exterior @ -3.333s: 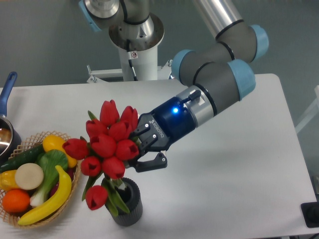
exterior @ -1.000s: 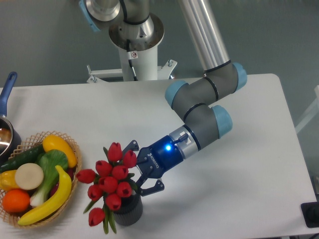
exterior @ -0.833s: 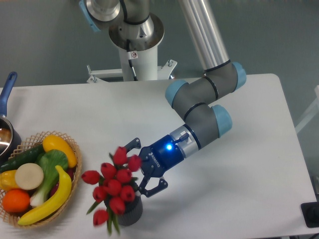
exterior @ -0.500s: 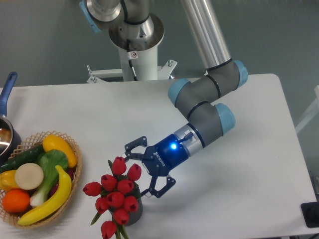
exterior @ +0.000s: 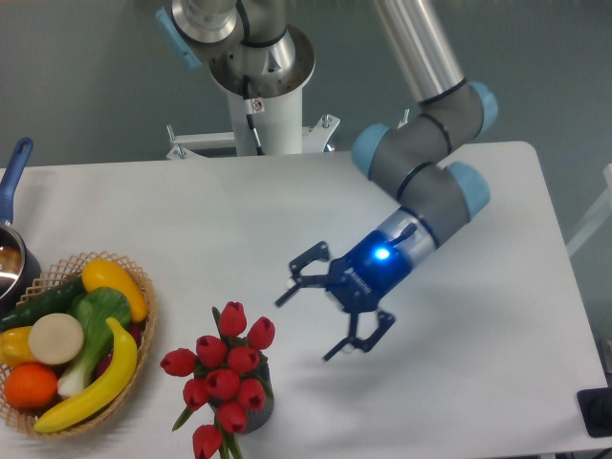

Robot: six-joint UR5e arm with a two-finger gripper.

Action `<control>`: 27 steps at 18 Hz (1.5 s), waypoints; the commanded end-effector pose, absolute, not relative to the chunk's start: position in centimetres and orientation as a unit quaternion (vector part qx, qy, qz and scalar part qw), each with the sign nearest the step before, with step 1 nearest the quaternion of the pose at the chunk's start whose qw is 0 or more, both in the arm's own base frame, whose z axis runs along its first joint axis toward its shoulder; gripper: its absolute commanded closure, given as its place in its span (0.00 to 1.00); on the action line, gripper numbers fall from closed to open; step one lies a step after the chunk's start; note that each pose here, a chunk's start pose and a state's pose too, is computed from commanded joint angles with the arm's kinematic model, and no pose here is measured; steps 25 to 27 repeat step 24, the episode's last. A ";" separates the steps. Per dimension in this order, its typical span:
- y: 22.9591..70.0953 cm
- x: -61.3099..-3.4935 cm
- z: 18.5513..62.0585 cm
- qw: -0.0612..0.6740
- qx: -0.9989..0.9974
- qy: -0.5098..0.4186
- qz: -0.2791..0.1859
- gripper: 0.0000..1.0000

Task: Insert the flowers into the vase

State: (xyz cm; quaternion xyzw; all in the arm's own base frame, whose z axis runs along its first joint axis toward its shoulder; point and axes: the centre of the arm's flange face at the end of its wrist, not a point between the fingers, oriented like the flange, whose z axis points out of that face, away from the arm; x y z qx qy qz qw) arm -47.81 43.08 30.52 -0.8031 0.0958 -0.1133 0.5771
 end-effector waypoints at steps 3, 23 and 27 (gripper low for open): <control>39.5 -49.6 33.7 0.527 -0.845 0.084 -0.046 0.00; 24.0 -57.2 31.2 0.105 -0.986 -0.024 0.124 0.00; 24.0 -57.0 30.8 0.094 -0.988 -0.024 0.122 0.00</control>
